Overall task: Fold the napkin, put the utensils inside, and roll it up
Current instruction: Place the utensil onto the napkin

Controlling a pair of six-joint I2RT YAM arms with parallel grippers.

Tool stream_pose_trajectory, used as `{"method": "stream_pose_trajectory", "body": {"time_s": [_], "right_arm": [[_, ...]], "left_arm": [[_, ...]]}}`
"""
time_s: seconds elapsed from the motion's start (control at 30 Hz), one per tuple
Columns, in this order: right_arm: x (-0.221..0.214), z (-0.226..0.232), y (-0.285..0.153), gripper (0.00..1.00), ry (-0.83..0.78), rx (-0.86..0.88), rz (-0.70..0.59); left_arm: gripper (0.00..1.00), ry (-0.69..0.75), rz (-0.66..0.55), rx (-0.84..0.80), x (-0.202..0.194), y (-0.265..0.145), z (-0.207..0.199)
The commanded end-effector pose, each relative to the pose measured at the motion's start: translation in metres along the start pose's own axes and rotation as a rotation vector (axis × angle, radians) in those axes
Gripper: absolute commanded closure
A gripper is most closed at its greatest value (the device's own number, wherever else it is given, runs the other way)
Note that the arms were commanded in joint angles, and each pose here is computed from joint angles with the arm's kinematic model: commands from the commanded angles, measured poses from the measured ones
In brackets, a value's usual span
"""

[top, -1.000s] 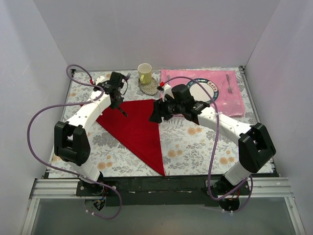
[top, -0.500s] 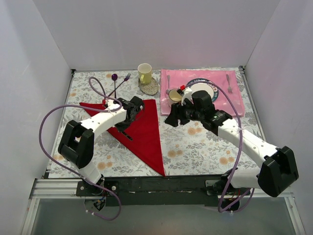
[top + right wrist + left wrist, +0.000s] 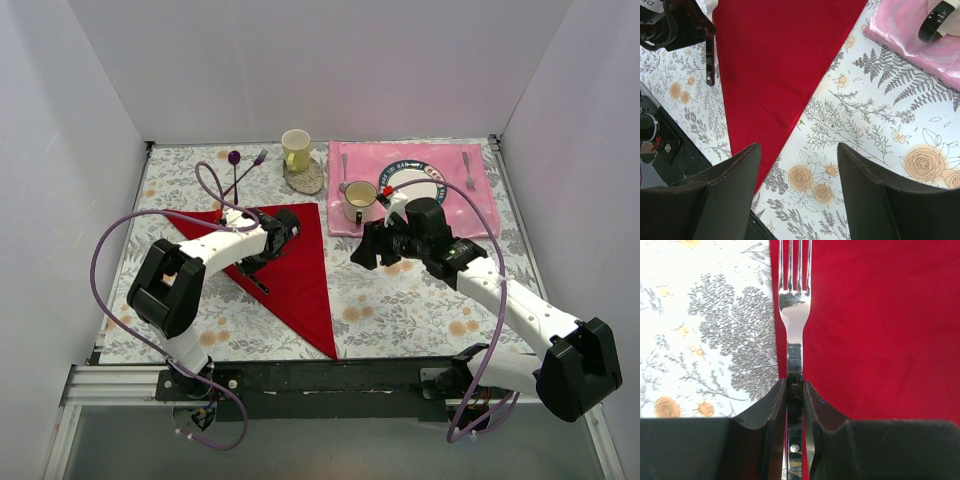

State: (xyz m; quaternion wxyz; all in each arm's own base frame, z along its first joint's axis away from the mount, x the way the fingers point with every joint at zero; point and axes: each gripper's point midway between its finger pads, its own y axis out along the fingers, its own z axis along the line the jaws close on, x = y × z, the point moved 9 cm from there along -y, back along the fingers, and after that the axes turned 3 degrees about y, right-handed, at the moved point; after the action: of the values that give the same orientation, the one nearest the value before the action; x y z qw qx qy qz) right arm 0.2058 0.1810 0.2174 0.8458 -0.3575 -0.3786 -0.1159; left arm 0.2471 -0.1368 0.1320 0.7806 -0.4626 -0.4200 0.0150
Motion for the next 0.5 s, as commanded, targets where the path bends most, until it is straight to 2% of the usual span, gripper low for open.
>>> {"method": "stream_pose_trajectory", "body": {"time_s": [0.0, 0.47], "right_arm": [[0.001, -0.001, -0.007, 0.30, -0.012, 0.001, -0.026], [-0.006, -0.005, -0.005, 0.30, -0.001, 0.015, -0.004]], "left_arm": [[1.00, -0.159, -0.079, -0.027, 0.005, 0.004, -0.011], [1.00, -0.157, -0.095, -0.021, -0.005, 0.018, -0.014]]}}
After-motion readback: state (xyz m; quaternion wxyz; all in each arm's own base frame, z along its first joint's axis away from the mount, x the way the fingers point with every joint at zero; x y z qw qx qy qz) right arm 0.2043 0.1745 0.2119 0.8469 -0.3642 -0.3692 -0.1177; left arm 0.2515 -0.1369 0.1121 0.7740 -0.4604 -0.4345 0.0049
